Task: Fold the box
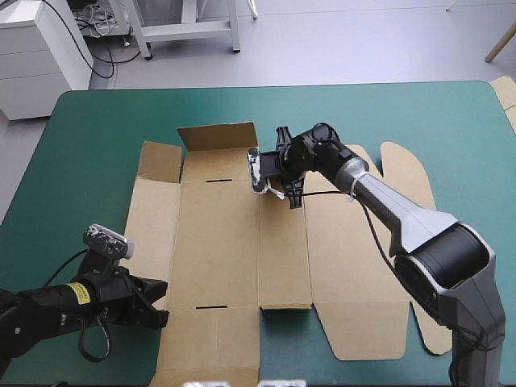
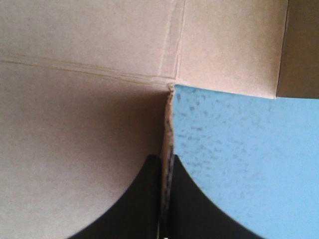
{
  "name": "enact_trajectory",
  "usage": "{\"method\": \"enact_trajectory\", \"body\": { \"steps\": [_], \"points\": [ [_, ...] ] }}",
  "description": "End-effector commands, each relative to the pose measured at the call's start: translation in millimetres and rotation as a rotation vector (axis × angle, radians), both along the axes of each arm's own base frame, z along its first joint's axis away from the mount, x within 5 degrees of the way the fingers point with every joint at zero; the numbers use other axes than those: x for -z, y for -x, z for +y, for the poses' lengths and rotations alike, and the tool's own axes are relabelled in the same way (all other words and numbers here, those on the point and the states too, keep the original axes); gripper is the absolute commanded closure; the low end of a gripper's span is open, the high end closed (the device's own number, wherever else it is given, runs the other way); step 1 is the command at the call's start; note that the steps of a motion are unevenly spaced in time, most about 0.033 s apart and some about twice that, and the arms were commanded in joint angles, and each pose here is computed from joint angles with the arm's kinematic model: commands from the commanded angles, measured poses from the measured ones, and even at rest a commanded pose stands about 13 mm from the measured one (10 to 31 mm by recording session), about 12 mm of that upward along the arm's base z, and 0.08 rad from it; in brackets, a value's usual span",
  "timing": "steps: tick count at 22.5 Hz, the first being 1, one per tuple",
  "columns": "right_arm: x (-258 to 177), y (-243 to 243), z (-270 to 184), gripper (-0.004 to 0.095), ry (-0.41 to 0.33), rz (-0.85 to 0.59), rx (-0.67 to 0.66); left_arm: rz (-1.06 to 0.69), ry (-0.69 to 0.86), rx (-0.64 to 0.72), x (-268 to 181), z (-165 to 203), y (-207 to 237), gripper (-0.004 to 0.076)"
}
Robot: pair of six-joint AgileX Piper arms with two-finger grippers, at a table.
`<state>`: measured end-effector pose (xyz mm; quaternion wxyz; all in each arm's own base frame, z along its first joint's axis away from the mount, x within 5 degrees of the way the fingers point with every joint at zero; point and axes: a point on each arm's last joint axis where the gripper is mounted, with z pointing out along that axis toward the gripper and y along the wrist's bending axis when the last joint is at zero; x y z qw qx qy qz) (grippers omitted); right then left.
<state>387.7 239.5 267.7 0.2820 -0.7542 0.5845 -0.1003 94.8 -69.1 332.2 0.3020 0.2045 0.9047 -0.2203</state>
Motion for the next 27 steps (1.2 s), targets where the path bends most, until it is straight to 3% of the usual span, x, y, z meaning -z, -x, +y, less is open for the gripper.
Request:
{"method": "enact_trajectory", "body": {
  "steps": [1,13,16,18,20,27],
  "points": [
    [-37.4,5.8,6.0,0.093,-0.072,-0.124,-0.038,-0.043,0.068,-0.007,-13.1,-3.8,-1.6,0.0731],
    [-37.4,6.2,6.6,0.089,-0.105,-0.102,-0.015,-0.021,0.055,0.002,-11.5,-3.4,0.3,0.0731],
    [-36.9,6.7,6.3,0.0667,-0.103,-0.094,-0.012,-0.024,0.057,0.0,-11.8,-3.5,-0.1,0.0731],
    [-37.5,7.3,6.0,0.0432,-0.126,-0.074,0.026,-0.024,0.057,0.0,-11.8,-3.5,-0.1,0.0731],
    [-40.3,7.4,4.7,0.0304,-0.149,-0.069,0.07,-0.024,0.057,0.0,-11.8,-3.5,-0.1,0.0731],
    [-82.4,24.5,-6.1,0.0304,-0.289,-0.083,0.189,-0.055,0.074,-0.015,-14.0,-3.8,-2.7,0.0731]
  ]
}}
